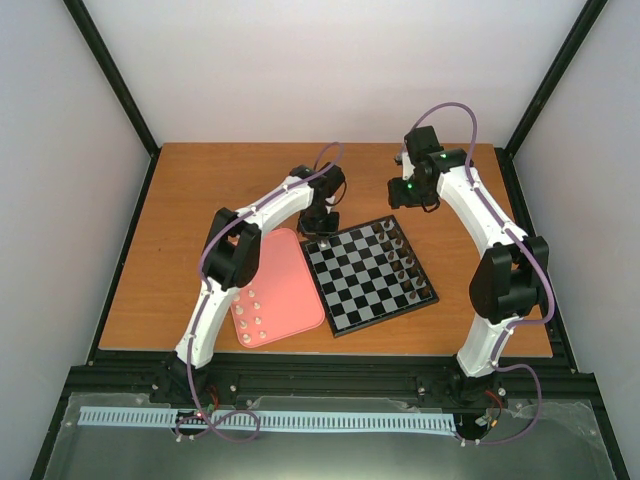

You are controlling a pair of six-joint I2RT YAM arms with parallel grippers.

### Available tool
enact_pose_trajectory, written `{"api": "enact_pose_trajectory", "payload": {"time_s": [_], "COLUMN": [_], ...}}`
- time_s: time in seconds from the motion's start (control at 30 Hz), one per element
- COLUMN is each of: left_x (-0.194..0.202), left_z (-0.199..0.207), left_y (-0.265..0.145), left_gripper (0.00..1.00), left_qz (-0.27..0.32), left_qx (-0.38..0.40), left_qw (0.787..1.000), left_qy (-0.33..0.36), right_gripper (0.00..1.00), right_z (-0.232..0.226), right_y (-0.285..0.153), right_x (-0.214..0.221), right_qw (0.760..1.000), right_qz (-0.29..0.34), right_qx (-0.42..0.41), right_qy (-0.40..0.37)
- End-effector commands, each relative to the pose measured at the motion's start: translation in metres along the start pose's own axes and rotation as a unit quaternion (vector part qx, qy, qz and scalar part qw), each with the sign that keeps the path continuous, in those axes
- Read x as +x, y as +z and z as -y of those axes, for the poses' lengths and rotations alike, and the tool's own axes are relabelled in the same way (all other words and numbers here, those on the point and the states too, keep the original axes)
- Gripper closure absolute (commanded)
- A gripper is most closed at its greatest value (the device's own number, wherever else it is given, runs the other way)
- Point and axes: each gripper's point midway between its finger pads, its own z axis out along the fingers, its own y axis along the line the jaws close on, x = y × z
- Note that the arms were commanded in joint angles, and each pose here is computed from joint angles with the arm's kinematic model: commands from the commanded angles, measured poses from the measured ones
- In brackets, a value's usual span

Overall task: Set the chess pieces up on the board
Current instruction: Place the chess piece on the chessboard, then pick up the chess piece from the storage box.

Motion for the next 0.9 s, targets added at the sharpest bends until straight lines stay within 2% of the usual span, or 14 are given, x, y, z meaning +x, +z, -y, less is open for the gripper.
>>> {"api": "enact_pose_trajectory", "payload": {"time_s": [0.0,0.07,0.37,0.47,0.57,0.6,0.73,0.8,0.87], "left_x": [-0.001,-0.001,-0.005,-0.007,-0.007,-0.007,-0.001,0.004,0.013], "left_z": [0.005,0.005,0.008,0.009,0.007,0.001,-0.039,-0.067,-0.100], "left_y": [0.002,0.002,-0.015,-0.029,-0.052,-0.059,-0.080,-0.094,-0.108], "left_gripper": [0.85,0.82,0.52,0.41,0.36,0.32,0.30,0.21,0.22], "left_qz": [-0.001,-0.001,0.017,0.027,0.047,0.056,0.078,0.094,0.110], "left_qx": [-0.001,0.000,0.006,0.005,0.001,-0.010,-0.025,-0.033,-0.049], "left_qw": [1.000,1.000,1.000,0.999,0.998,0.998,0.997,0.994,0.989], "left_qy": [0.014,0.015,0.021,0.026,0.030,0.029,-0.015,-0.051,-0.087], "right_gripper": [0.40,0.40,0.40,0.40,0.40,0.40,0.40,0.40,0.40], "right_z": [0.002,0.003,0.001,0.001,-0.001,-0.001,-0.003,-0.004,-0.005], "right_y": [-0.006,-0.006,-0.010,-0.012,-0.014,-0.014,-0.015,-0.014,-0.013], "right_x": [-0.005,-0.005,-0.006,-0.007,-0.008,-0.008,-0.007,-0.006,-0.005], "right_qw": [1.000,1.000,1.000,1.000,1.000,1.000,1.000,1.000,0.999], "right_qz": [0.011,0.010,0.014,0.017,0.020,0.021,0.021,0.019,0.018], "right_qx": [-0.003,-0.003,-0.007,-0.007,-0.011,-0.012,-0.017,-0.022,-0.026], "right_qy": [-0.001,-0.001,-0.004,-0.004,-0.005,-0.004,-0.005,-0.005,-0.004]}}
